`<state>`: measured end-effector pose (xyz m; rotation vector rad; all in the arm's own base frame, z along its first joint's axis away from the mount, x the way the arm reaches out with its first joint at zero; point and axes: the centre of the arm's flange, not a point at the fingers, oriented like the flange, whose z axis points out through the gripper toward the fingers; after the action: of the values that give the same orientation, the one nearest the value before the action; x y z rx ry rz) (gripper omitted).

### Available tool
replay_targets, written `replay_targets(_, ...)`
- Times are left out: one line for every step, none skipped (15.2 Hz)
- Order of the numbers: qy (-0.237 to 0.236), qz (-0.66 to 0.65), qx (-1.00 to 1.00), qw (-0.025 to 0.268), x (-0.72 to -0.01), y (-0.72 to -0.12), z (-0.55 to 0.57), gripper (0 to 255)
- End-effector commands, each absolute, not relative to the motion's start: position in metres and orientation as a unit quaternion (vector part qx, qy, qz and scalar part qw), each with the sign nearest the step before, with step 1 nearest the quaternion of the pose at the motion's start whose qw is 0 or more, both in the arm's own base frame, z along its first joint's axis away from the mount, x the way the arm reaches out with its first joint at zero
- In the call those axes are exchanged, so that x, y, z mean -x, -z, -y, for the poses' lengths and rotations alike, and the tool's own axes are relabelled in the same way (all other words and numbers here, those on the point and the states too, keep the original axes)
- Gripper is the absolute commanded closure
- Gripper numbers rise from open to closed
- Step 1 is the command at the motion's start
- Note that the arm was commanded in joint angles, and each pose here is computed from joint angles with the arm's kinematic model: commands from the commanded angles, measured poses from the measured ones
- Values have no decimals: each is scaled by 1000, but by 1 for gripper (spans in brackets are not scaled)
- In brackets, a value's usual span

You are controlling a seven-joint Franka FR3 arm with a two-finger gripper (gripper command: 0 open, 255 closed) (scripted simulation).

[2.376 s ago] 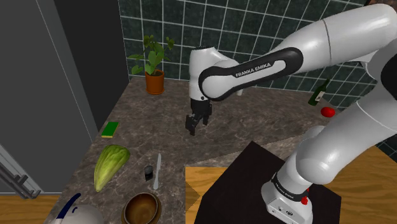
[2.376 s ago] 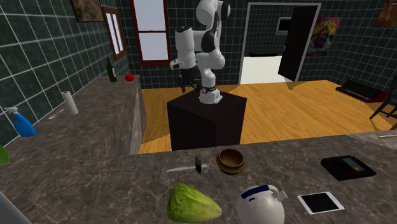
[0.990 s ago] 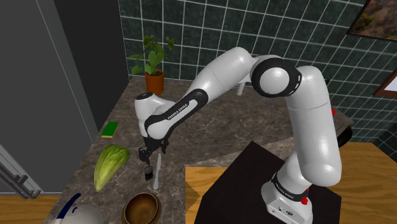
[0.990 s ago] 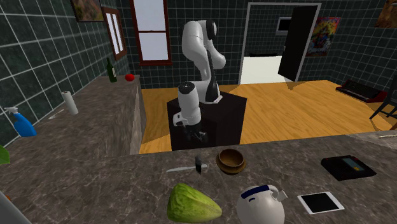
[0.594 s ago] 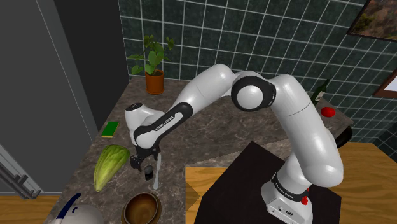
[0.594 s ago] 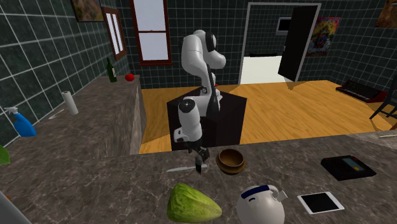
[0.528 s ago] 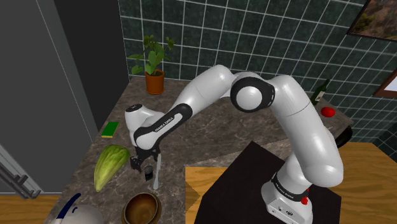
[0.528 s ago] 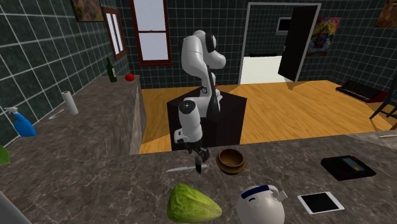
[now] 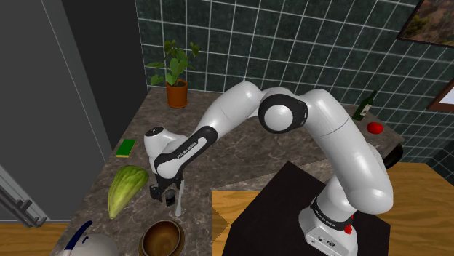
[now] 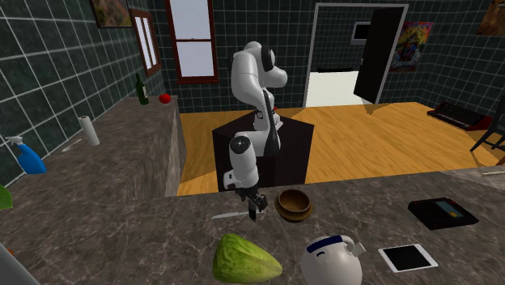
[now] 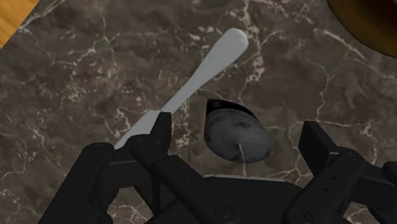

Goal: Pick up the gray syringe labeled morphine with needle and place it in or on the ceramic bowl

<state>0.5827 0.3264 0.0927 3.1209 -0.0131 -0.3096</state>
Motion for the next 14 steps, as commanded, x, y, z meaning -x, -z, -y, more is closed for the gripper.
replay_targets(99, 4, -995, 3, -583, -92, -326, 0)
replay_targets(99, 4, -995, 3, -583, -92, -326, 0)
replay_targets(99, 4, -995, 3, -583, -92, -326, 0)
replay_targets(99, 4, -995, 3, -583, -92, -326, 0)
replay_targets(99, 4, -995, 3, -583, -92, -326, 0)
replay_targets(99, 4, -995, 3, -583, -92, -326, 255)
replay_targets(99, 4, -995, 3, -583, -92, -326, 255)
replay_targets(99, 4, -995, 3, -583, -92, -326, 255)
replay_targets(99, 4, -995, 3, -583, -92, -326, 255)
replay_targets(99, 4, -995, 3, -583, -92, -326, 255)
replay_targets(99, 4, -995, 3, -583, -92, -326, 255)
replay_targets(99, 4, -995, 3, -583, -92, -326, 255)
replay_targets(99, 4, -995, 3, -583, -92, -326, 255)
replay_targets(99, 4, -995, 3, -583, -92, -326, 255)
